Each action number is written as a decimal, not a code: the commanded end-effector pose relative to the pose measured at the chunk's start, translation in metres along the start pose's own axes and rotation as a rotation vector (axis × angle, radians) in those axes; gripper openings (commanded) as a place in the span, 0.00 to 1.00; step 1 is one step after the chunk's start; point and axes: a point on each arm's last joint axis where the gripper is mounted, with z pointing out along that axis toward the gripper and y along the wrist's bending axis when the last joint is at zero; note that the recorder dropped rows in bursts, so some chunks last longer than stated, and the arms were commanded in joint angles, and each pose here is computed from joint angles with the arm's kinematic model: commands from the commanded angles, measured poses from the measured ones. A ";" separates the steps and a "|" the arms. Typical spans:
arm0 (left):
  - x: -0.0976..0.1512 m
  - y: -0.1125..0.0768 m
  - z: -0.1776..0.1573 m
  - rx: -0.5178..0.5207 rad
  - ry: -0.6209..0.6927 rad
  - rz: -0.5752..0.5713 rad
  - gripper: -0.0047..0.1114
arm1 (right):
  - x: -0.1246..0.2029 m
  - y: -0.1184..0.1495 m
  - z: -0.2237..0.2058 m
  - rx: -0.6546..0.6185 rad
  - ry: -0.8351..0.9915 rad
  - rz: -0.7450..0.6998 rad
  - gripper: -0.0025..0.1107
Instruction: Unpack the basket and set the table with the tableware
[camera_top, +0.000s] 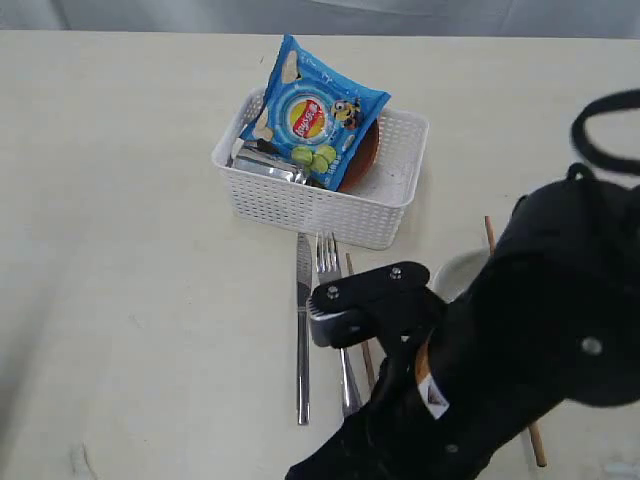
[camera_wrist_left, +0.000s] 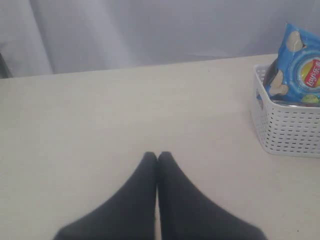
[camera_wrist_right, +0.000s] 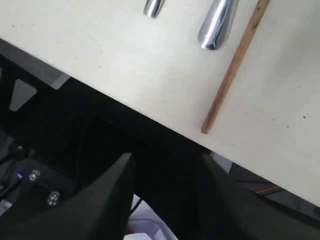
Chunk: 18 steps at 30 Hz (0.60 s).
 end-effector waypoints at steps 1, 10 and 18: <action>0.000 0.000 0.000 0.006 -0.005 -0.002 0.04 | 0.002 0.003 0.015 0.132 -0.040 0.050 0.37; 0.000 -0.002 0.000 0.040 -0.005 0.006 0.04 | -0.011 0.006 0.051 0.176 -0.035 0.089 0.37; 0.000 -0.003 0.000 0.051 -0.006 0.008 0.04 | -0.012 0.000 0.068 0.256 0.015 0.061 0.37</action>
